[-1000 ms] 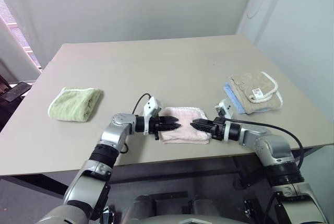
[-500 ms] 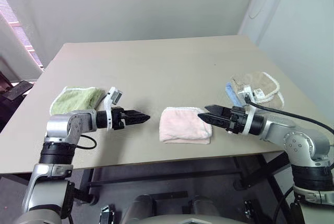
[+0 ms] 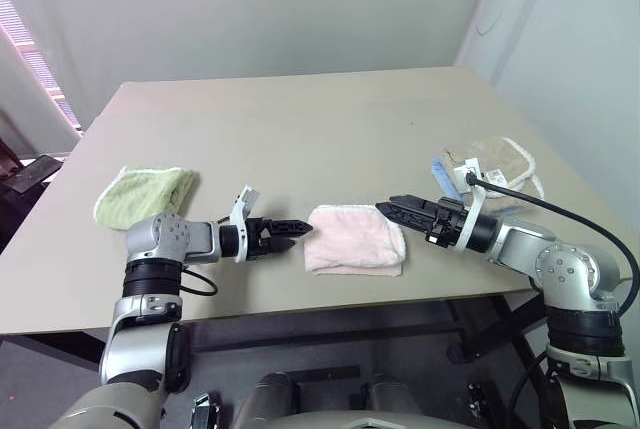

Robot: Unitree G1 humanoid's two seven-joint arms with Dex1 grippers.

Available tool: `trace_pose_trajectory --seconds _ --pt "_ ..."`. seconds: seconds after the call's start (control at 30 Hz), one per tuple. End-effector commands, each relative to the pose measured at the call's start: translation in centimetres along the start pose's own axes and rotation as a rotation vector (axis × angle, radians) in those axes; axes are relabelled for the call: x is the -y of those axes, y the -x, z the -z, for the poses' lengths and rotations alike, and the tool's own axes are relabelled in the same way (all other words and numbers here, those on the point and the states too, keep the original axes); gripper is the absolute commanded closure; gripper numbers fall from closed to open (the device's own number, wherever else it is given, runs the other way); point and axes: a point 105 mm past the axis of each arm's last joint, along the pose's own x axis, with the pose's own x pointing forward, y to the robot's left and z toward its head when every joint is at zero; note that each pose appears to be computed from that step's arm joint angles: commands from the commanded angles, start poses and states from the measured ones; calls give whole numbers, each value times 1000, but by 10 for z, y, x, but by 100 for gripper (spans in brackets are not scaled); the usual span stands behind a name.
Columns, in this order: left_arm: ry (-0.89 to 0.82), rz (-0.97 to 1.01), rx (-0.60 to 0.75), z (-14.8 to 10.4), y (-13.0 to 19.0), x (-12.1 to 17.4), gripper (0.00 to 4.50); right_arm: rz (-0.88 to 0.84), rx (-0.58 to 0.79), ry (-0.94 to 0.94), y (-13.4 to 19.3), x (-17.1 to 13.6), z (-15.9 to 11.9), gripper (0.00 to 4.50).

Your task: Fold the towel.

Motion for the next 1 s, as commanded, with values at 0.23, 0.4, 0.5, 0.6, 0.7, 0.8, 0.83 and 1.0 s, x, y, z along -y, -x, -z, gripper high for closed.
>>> trace_pose_trajectory --seconds 0.23,0.4,0.5,0.6,0.7,0.8,0.83,1.0 --pt "40 103 -146 34 -36 22 0 6 44 17 2 -2 -10 37" --pt "51 115 -163 39 -57 26 0 14 37 20 2 0 -9 37" --pt "70 142 -170 43 -67 32 0 23 41 23 3 1 -11 37" --pt "90 153 -159 42 -74 35 0 40 58 16 5 5 -13 37" --pt "124 200 -152 37 -76 44 0 49 63 14 5 6 -14 37" --pt "150 243 -148 34 -78 55 0 52 74 14 4 7 -16 37" --pt "151 248 -147 33 -79 56 0 53 76 14 4 7 -16 37" --pt "132 170 -221 46 -90 52 0 63 83 14 5 8 -17 37"
